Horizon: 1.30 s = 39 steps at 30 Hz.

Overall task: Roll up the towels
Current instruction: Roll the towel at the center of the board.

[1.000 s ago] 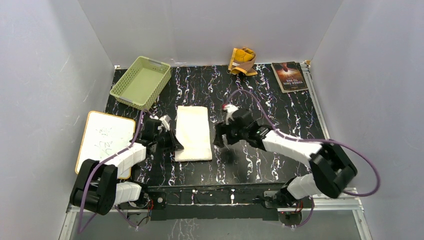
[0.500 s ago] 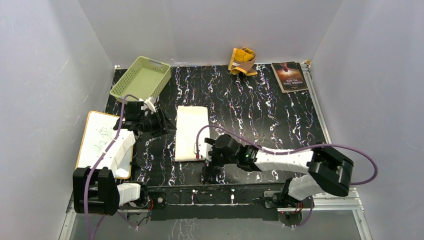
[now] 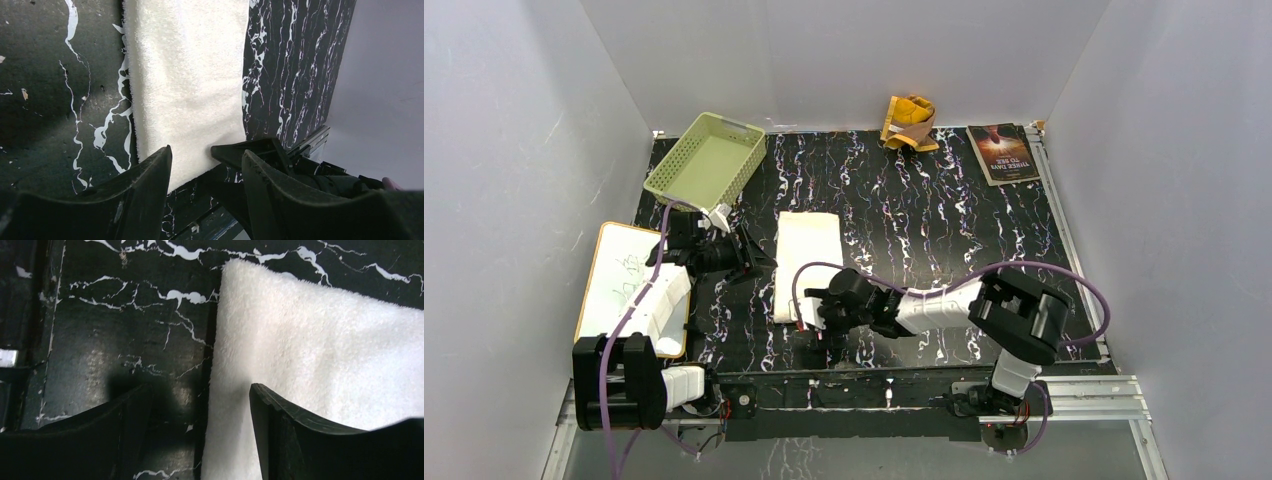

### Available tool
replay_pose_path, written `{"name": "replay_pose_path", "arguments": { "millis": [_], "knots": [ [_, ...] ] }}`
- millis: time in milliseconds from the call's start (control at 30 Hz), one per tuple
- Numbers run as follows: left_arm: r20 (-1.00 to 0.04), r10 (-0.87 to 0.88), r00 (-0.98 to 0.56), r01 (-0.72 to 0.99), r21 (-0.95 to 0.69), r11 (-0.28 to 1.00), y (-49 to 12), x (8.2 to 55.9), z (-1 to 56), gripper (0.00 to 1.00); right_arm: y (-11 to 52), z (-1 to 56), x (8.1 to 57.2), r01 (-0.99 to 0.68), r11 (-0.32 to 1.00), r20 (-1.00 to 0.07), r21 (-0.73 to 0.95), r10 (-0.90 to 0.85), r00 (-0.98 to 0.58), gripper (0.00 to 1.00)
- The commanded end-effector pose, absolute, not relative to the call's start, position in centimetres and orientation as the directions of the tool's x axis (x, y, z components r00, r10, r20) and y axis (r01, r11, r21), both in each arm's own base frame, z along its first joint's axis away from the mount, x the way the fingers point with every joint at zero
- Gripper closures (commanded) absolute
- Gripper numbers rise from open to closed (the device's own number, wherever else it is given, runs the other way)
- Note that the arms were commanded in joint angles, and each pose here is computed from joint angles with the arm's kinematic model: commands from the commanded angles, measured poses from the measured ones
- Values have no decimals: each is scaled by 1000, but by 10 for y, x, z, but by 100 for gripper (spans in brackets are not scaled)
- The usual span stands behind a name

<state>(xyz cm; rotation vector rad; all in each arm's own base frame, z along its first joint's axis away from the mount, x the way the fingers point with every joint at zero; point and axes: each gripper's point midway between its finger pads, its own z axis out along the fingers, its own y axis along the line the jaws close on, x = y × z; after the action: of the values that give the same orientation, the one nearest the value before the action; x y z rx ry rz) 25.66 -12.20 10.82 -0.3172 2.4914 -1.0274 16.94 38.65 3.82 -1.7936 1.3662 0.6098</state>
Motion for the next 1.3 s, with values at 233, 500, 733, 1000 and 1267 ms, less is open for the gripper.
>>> {"name": "replay_pose_path", "arguments": {
  "millis": [233,500,733,1000,1267],
  "knots": [
    [-278,-357,-892,-30,-751,659,-121,247,116,48,414,54,180,-931,-122,-781,-345,-513,357,60],
    [-276,-367,-888,-28,-765,644,-118,245,122,47,403,28,180,-949,-117,-744,-291,-596,302,91],
    [-317,-358,-878,19,-771,637,-120,233,136,47,405,37,173,-999,-30,-766,-41,-640,50,100],
    [-324,-366,-872,30,-782,622,-122,228,148,47,422,116,171,-939,136,-833,315,-434,-343,100],
    [-336,-373,-865,48,-794,605,-124,232,163,47,425,113,216,-763,216,-615,609,-478,-627,100]
  ]
}}
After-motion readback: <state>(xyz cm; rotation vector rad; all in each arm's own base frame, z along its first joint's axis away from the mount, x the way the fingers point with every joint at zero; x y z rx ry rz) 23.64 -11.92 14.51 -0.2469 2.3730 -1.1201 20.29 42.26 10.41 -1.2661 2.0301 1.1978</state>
